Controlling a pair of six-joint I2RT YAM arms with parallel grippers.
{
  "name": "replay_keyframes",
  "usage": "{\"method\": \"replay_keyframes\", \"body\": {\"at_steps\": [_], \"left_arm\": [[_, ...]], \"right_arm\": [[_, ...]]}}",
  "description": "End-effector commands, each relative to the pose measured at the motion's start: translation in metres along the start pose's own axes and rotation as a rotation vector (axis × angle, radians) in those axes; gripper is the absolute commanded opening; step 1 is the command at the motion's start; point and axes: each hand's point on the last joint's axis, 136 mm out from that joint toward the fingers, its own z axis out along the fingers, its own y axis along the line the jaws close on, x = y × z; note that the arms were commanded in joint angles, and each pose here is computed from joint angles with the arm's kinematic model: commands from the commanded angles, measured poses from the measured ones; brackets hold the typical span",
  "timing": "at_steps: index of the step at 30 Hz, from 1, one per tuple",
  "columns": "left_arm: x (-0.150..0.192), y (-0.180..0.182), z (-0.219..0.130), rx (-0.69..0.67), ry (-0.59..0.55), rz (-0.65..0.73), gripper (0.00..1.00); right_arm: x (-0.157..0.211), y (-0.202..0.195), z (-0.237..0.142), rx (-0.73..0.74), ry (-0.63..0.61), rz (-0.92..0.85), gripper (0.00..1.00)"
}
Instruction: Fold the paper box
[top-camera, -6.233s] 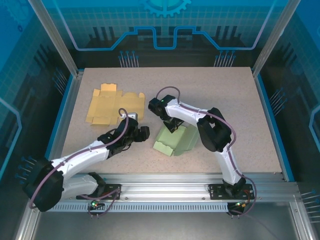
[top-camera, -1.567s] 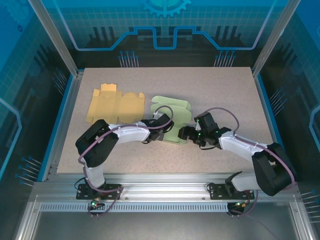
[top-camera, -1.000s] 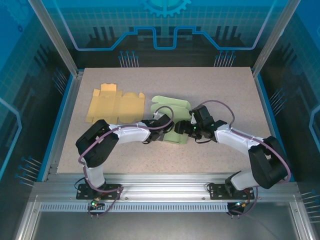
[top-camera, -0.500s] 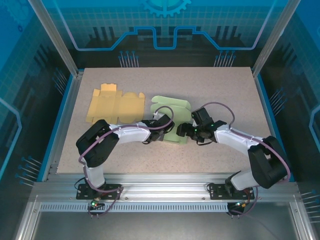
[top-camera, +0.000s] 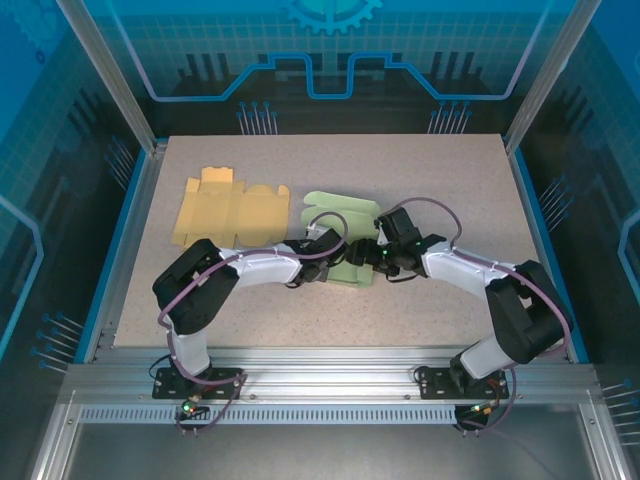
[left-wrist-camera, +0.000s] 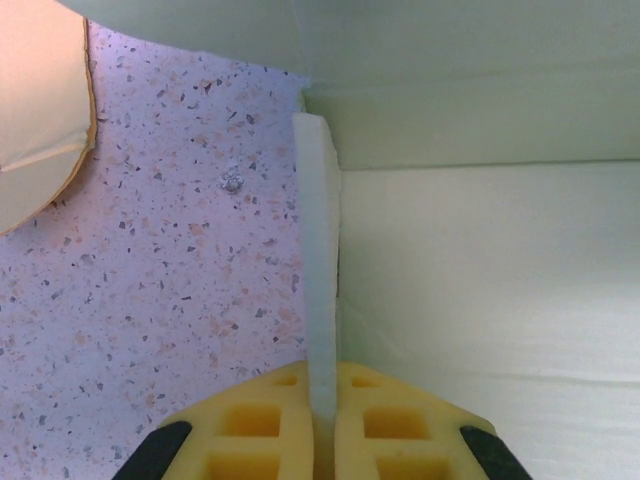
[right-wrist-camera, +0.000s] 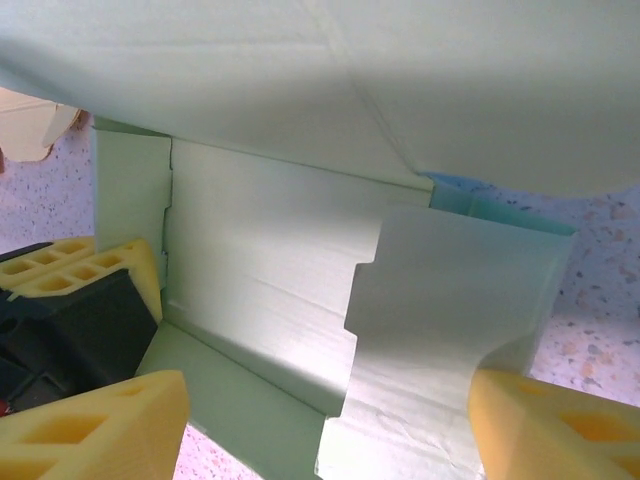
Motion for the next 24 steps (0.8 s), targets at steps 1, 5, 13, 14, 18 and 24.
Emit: {"method": "replay_keyframes", "body": {"at_steps": [1, 5, 13, 14, 18, 24], "left_arm": [[0.01, -0.001, 0.008, -0.022, 0.036, 0.015, 0.03], [0.011, 0.0, 0.009, -0.027, 0.039, 0.019, 0.03], [0.011, 0.0, 0.009, -0.031, 0.038, 0.017, 0.03], [0.011, 0.001, 0.008, -0.034, 0.039, 0.019, 0.03], [0.011, 0.002, 0.008, -0.038, 0.037, 0.02, 0.03], [0.011, 0.0, 0.009, -0.034, 0.041, 0.02, 0.03]], "right_arm": [[0.001, 0.014, 0.006, -0.048, 0.026, -0.028, 0.73], [0.001, 0.011, 0.0, -0.008, 0.021, -0.035, 0.73], [0.0, -0.015, -0.035, 0.151, -0.047, -0.021, 0.81], [0.0, -0.02, -0.037, 0.174, -0.049, -0.013, 0.83], [0.004, -0.03, -0.03, 0.19, -0.037, 0.008, 0.85], [0.005, -0.028, -0.006, 0.165, 0.012, 0.012, 0.87]]}}
